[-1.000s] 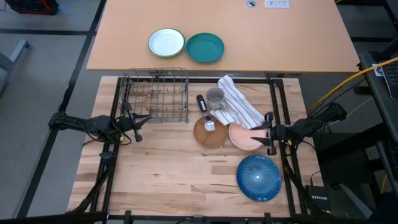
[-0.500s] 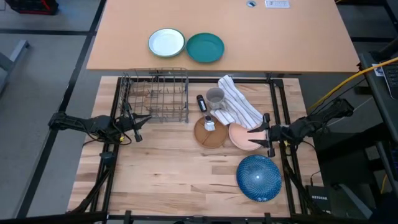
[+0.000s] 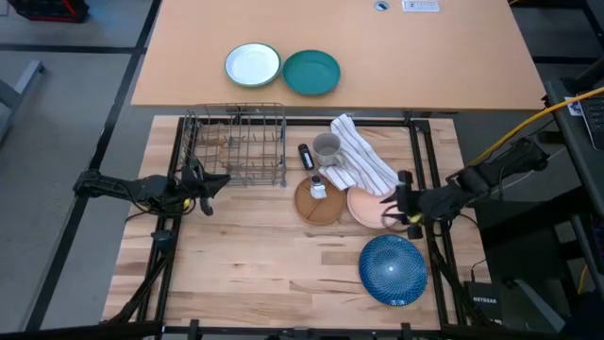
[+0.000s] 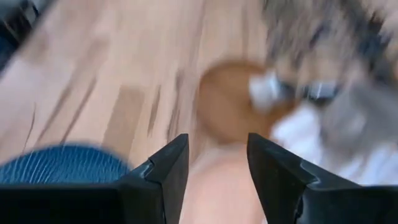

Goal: Sort dishes
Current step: Put the blue plate into the dish rack

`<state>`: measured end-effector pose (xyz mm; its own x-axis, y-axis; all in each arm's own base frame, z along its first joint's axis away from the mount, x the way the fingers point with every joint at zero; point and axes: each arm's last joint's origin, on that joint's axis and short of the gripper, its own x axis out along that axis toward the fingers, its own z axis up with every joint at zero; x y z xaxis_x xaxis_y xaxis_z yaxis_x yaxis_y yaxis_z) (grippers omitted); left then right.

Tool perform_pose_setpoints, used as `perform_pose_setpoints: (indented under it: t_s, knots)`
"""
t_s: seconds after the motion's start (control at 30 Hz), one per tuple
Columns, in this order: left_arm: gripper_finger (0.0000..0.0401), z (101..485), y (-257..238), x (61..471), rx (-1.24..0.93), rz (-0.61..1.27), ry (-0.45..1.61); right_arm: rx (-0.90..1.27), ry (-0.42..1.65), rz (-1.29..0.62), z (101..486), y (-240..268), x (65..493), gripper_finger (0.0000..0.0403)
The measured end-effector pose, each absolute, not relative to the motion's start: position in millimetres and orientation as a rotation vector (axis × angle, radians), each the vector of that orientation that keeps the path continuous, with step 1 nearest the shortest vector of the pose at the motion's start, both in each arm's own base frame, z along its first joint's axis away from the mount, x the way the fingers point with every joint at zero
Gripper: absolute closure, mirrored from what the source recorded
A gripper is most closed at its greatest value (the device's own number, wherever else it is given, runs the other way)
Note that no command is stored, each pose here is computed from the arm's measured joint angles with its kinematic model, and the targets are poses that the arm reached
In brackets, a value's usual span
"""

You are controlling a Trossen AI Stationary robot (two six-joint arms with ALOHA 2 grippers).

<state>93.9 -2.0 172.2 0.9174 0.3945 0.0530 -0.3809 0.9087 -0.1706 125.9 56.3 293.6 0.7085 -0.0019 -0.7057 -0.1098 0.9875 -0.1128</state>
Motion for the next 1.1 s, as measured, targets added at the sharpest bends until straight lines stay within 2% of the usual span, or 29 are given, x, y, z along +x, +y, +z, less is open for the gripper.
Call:
perform_pose_setpoints:
  t_s: [0.27, 0.47, 0.67, 0.9, 1.1]
  knots:
    - [0.0372, 172, -2, 94, -0.259, 0.396, -0.108, 0.03, 1.374, 0.066, 261, 71, 136, 0.0235]
    - [0.0372, 172, -2, 94, -0.257, 0.396, -0.107, 0.067, 1.632, 0.092, 242, 81, 144, 0.0235]
    - [0.0372, 172, -2, 94, -0.258, 0.395, -0.107, 0.028, 1.681, 0.11, 236, 83, 147, 0.0242]
    - [0.0372, 172, -2, 94, -0.258, 0.395, -0.108, -0.028, 1.856, 0.077, 248, 68, 118, 0.0282]
    - [0.0372, 172, -2, 94, -0.258, 0.395, -0.108, 0.031, 1.553, 0.098, 247, 50, 90, 0.0305]
